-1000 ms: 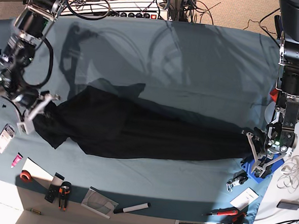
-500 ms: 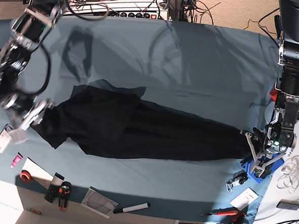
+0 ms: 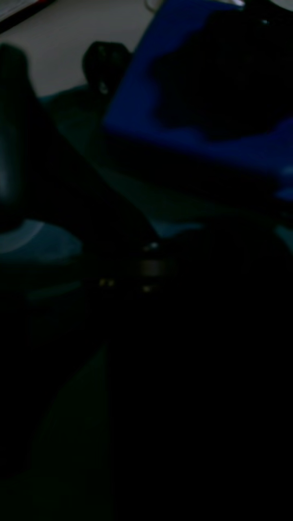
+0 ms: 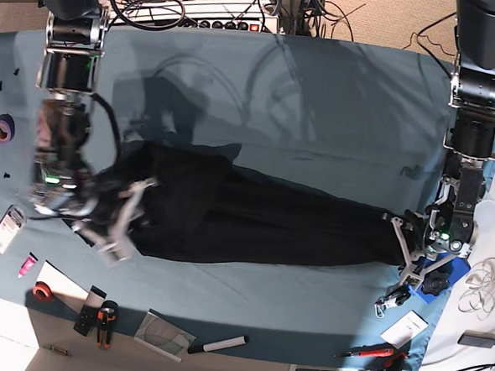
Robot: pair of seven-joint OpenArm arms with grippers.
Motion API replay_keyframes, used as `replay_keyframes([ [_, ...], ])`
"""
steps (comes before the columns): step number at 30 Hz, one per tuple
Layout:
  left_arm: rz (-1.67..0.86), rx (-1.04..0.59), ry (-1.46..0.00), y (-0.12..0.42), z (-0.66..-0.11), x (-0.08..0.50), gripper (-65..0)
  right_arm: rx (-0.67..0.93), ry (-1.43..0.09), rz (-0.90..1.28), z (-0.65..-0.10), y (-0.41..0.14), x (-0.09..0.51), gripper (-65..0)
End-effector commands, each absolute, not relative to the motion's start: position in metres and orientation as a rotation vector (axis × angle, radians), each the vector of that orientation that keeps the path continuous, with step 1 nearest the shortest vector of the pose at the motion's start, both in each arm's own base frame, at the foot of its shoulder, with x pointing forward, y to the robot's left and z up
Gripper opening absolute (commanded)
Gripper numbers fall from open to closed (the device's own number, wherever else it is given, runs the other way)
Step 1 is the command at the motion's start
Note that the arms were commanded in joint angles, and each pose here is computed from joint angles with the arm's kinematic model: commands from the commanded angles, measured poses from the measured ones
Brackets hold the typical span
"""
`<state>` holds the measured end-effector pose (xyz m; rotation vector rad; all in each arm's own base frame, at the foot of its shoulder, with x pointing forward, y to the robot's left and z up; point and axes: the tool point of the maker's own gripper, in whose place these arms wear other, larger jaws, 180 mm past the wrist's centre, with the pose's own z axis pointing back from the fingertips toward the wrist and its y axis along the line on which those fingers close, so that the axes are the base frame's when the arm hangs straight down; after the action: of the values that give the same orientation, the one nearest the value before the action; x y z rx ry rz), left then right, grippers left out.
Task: Layout the t-shirt on the table in an organized manner, then fold the t-shirt properly
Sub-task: 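Pull the shirt ends apart with both grippers into a long strip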
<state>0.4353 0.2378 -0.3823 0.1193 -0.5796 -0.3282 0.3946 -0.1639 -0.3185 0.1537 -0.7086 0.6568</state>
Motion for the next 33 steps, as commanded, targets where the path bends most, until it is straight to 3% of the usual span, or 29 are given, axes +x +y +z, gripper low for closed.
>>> replay_keyframes([
  [1, -0.32, 0.135, -0.643, 0.243, -0.36, 0.451, -65.0, 0.151, -0.762, 0.669, -0.306, -0.16, 0.406, -45.5],
  [7, -0.32, 0.135, -0.643, 0.243, -0.36, 0.451, -65.0, 0.132, -0.717, 0.767, -0.343, -0.132, 0.403, -45.9],
  [9, -0.32, 0.135, -0.643, 0.243, -0.36, 0.451, -65.0, 0.114, -0.699, 0.78, -0.348, -0.128, 0.402, -52.4],
  [11, -0.339, 0.127, -0.639, 0.241, -0.361, 0.45, -65.0, 0.077, -0.705, 0.73, -0.347, -0.13, 0.407, -63.5],
  [12, -0.344, 0.125, -0.638, 0.24, -0.361, 0.45, -65.0, 0.051, -0.71, 0.711, -0.345, -0.132, 0.41, -65.0],
  [19, -0.344, 0.125, -0.638, 0.24, -0.361, 0.45, -65.0, -0.059, -0.902, 0.653, -0.272, -0.137, 0.425, -65.0],
  [23, -0.341, 0.131, -0.61, 0.243, -0.364, 0.446, -65.0, -0.091, -1.0, 0.54, -0.237, -0.167, 0.428, -65.0],
  [33, -0.299, 0.033, -0.51, 0.23, -0.375, 0.429, -65.0, 0.037, -1.099, 0.157, -0.218, -0.268, 0.398, -65.0],
])
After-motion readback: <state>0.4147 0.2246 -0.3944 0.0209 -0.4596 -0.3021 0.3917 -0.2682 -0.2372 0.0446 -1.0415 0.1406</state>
